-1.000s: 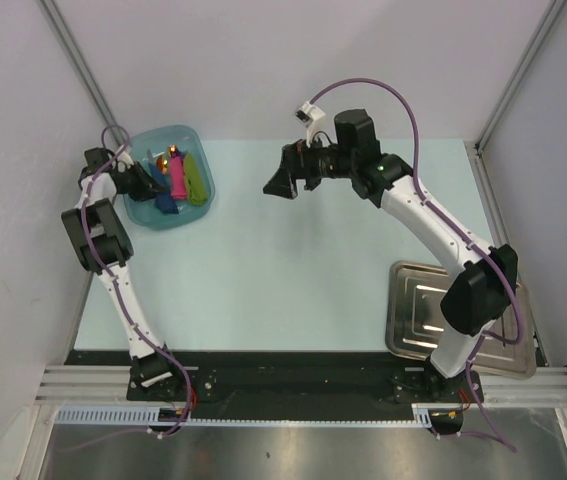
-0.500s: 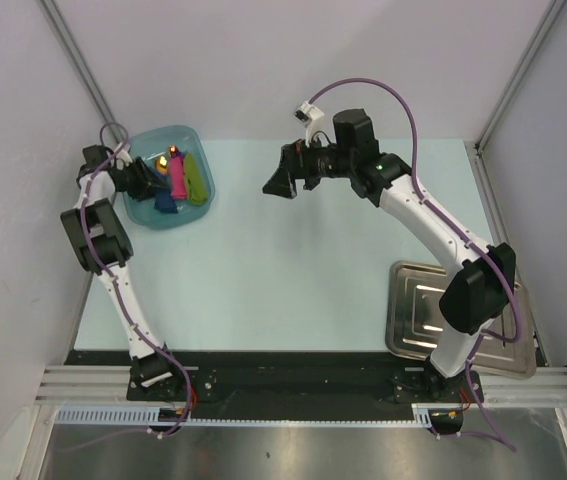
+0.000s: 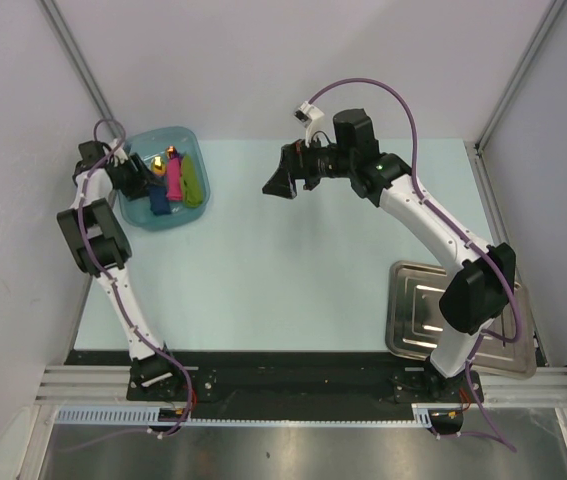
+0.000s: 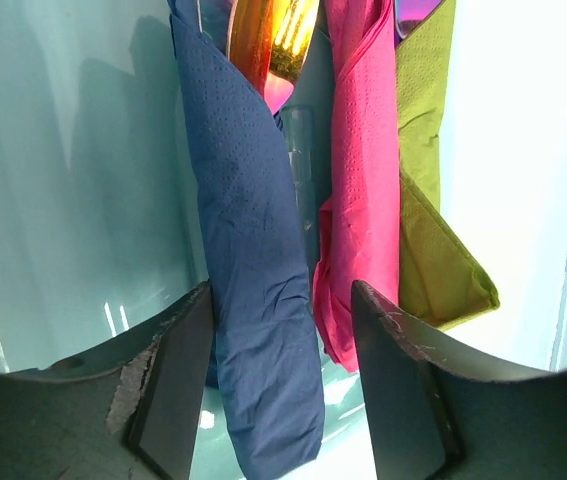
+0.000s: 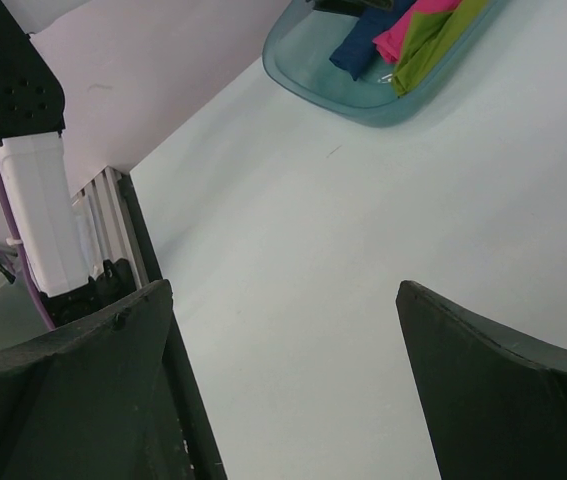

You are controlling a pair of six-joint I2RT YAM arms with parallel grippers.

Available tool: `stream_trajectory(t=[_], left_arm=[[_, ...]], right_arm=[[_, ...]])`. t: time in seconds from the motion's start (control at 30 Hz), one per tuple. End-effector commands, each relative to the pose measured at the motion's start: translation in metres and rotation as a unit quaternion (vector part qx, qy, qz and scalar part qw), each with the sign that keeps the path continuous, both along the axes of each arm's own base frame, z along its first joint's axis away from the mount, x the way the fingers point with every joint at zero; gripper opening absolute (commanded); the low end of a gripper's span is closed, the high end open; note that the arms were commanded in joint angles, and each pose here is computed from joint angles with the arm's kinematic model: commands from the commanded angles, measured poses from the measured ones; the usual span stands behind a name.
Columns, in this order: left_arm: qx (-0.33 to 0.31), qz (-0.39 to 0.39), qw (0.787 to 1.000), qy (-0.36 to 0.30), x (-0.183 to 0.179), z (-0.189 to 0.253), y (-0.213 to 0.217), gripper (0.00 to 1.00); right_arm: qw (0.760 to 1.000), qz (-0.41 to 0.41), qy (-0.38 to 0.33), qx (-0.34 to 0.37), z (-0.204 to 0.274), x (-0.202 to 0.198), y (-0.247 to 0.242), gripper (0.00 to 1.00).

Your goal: Place the utensils on the paper napkin and roll it up

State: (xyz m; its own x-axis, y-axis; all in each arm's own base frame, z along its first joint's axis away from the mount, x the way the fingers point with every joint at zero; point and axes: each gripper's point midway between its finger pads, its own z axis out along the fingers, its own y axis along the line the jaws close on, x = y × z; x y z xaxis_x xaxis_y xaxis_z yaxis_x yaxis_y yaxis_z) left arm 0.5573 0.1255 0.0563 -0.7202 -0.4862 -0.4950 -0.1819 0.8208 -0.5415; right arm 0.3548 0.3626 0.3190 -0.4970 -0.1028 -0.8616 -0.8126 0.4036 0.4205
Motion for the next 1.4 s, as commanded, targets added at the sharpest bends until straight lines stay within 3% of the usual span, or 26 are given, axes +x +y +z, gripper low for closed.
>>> stream_trajectory(t=[0.0, 0.17, 0.47, 0.57, 0.6, 0.63, 0.83, 1.03, 1.17, 1.37], left_arm=[[0.044, 0.009, 0.998, -0.045, 0.004, 0.045, 0.014, 0.62], [0.073, -0.01, 0.995, -0.06, 0.005, 0.055, 0.005, 0.64], [0.167, 0.012, 0.982, -0.084, 0.001, 0.089, 0.006, 0.78], [0.2, 0.009, 0.974, -0.102, -0.002, 0.111, -0.001, 0.9], [0.208, 0.005, 0.971, -0.114, -0.004, 0.125, -0.006, 0.99], [0.214, 0.001, 0.97, -0.12, -0.005, 0.132, -0.01, 1.0], [0.249, -0.057, 0.952, -0.168, -0.025, 0.193, -0.067, 1.0], [0.236, -0.144, 0.934, -0.226, -0.06, 0.254, -0.157, 1.0], [0.203, -0.216, 0.931, -0.213, -0.094, 0.252, -0.213, 1.0], [0.21, -0.215, 0.943, -0.147, -0.142, 0.207, -0.236, 1.0]], right_arm=[[0.999, 0.014, -0.038, 0.02, 0.029, -0.003, 0.003, 1.0], [0.999, 0.015, -0.04, 0.019, 0.029, -0.003, 0.002, 1.0], [0.999, 0.013, -0.045, 0.015, 0.03, -0.002, -0.008, 1.0], [0.999, 0.014, -0.046, 0.011, 0.028, -0.002, -0.014, 1.0], [0.999, 0.013, -0.045, 0.01, 0.027, -0.001, -0.016, 1.0], [0.999, 0.011, -0.042, 0.008, 0.024, 0.0, -0.019, 1.0], [0.998, -0.027, -0.048, 0.009, 0.022, 0.017, -0.047, 1.0], [0.994, -0.102, -0.038, 0.005, 0.014, 0.04, -0.096, 1.0], [0.988, -0.157, 0.0, -0.001, -0.008, 0.049, -0.137, 1.0], [0.971, -0.231, 0.058, -0.034, -0.059, 0.048, -0.207, 1.0]])
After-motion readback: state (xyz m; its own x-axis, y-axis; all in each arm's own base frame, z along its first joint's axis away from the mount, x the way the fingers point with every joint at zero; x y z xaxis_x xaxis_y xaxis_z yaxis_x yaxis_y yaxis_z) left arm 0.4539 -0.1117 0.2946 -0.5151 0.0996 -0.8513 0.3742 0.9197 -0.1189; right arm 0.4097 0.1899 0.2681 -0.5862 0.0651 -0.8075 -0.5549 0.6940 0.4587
